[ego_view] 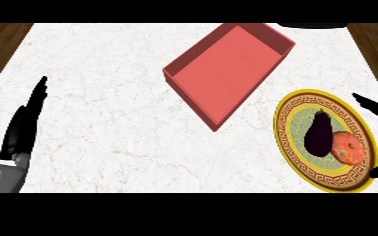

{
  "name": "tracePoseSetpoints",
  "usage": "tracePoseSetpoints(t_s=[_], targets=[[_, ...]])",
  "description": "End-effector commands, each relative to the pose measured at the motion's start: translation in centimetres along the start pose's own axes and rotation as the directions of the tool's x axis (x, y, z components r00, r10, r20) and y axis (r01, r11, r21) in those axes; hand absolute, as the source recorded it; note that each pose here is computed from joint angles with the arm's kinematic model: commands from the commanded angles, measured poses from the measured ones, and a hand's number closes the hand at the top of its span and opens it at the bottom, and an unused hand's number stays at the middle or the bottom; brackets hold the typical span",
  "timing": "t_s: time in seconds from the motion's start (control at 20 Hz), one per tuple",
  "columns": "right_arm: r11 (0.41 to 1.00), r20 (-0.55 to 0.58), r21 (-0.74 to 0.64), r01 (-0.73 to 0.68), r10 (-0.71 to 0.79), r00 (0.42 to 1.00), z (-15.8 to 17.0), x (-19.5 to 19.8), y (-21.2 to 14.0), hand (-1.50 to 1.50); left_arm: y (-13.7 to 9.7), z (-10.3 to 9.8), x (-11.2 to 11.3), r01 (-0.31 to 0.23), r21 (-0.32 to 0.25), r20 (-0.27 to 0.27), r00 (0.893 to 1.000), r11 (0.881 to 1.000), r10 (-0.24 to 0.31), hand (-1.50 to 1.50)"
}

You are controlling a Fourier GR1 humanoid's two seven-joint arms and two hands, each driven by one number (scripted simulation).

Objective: Pick the eggplant from the plate and place it in the cardboard box

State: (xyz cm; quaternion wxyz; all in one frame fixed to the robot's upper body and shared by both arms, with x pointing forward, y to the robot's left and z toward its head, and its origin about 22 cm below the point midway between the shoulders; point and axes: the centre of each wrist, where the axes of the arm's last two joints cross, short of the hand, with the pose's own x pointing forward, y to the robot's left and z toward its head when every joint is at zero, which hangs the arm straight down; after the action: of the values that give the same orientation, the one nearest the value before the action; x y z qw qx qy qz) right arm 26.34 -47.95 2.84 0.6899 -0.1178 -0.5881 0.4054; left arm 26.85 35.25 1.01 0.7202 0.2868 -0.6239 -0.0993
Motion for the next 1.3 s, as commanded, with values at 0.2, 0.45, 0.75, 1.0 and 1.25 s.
tracePoseSetpoints(t_s=[0.2,0.45,0.75,1.0,1.25], targets=[[0.988,-0.078,0.129,-0.090,0.101,0.992,-5.0,2.3,1.9,-1.50,3.2,-0.6,-0.6,0.009,0.013,0.004,1.000,1.000,-0.009,0.00],[0.987,-0.089,0.135,-0.085,0.098,0.991,-5.1,1.3,1.8,-1.50,-0.6,1.4,0.3,0.005,0.024,-0.018,1.000,1.000,-0.004,0.00],[0.984,-0.081,0.158,-0.087,0.101,0.992,-5.5,2.2,-0.5,-1.50,1.3,0.7,0.9,0.007,0.021,-0.006,1.000,1.000,-0.007,0.00],[0.986,-0.011,0.159,-0.054,0.056,0.998,-5.1,2.1,1.7,-1.50,0.0,0.7,-0.9,0.017,0.008,-0.009,1.000,1.000,-0.017,0.00],[0.986,0.046,0.162,-0.039,0.032,0.998,-6.0,4.4,2.9,-1.50,0.3,1.2,-0.6,-0.008,0.025,-0.032,0.999,1.000,0.009,0.00]])
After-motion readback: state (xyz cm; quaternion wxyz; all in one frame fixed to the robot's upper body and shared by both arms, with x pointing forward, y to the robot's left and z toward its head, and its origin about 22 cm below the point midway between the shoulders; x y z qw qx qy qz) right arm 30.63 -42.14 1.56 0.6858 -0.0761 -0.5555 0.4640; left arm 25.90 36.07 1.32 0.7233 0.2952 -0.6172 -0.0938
